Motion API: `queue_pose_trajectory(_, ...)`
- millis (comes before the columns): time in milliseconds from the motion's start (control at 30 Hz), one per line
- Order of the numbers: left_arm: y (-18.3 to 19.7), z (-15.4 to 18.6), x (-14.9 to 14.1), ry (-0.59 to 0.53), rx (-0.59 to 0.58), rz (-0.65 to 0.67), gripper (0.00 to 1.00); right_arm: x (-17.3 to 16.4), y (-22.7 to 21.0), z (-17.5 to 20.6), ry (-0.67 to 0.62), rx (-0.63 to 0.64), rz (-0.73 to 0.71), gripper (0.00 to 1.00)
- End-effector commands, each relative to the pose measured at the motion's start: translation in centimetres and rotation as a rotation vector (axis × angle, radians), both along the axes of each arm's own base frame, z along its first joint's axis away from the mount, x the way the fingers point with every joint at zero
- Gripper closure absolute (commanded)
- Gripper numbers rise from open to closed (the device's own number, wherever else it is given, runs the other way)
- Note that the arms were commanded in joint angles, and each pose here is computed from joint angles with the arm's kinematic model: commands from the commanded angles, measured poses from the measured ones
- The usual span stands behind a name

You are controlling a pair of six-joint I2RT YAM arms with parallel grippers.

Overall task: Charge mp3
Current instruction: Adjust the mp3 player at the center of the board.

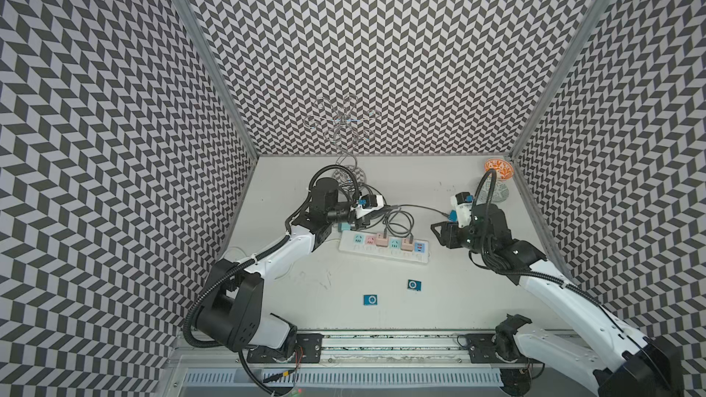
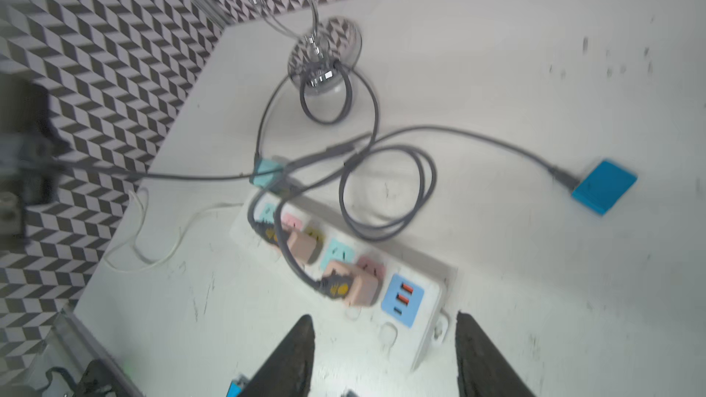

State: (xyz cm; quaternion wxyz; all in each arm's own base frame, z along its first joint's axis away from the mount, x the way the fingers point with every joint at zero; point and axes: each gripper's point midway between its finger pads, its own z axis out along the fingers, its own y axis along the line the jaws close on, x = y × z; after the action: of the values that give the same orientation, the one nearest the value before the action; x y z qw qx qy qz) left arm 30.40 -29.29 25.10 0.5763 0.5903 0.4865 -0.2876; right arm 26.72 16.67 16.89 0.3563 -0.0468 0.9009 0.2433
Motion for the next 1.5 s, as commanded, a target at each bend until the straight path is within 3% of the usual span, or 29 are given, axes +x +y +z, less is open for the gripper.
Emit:
queue_pose_trajectory(0, 0.8, 0.7, 0.6, 0.01, -0.006, 0.082, 1.0, -2.3, -1.3, -2.5, 0.111, -0.015, -0.127, 0.41)
queue_pose_trajectory(300, 1.9, 2.0, 1.6, 0.038, -0.056, 0.21, 1.0, -8.0, 2.0, -6.7, 0.258, 0.078, -0.203, 0.34)
queue_pose_trajectory(567, 2.6, 2.1, 2.4, 0.06, -0.073, 0.286, 1.0, -11.1, 6.5, -10.8, 0.307, -0.036, -0.15, 0.32)
queue_pose_trajectory(967, 2.8, 2.2, 2.2, 0.06, -0.073, 0.299, 1.0, -9.9, 8.4, -12.8, 0.281, -0.152, -0.153, 0.35)
queue_pose_trajectory(1467, 2.8, 1.9, 2.5, 0.049, -0.057, 0.307, 1.0, -8.8, 11.4, -13.3, 0.154, -0.289, 0.198, 0.41)
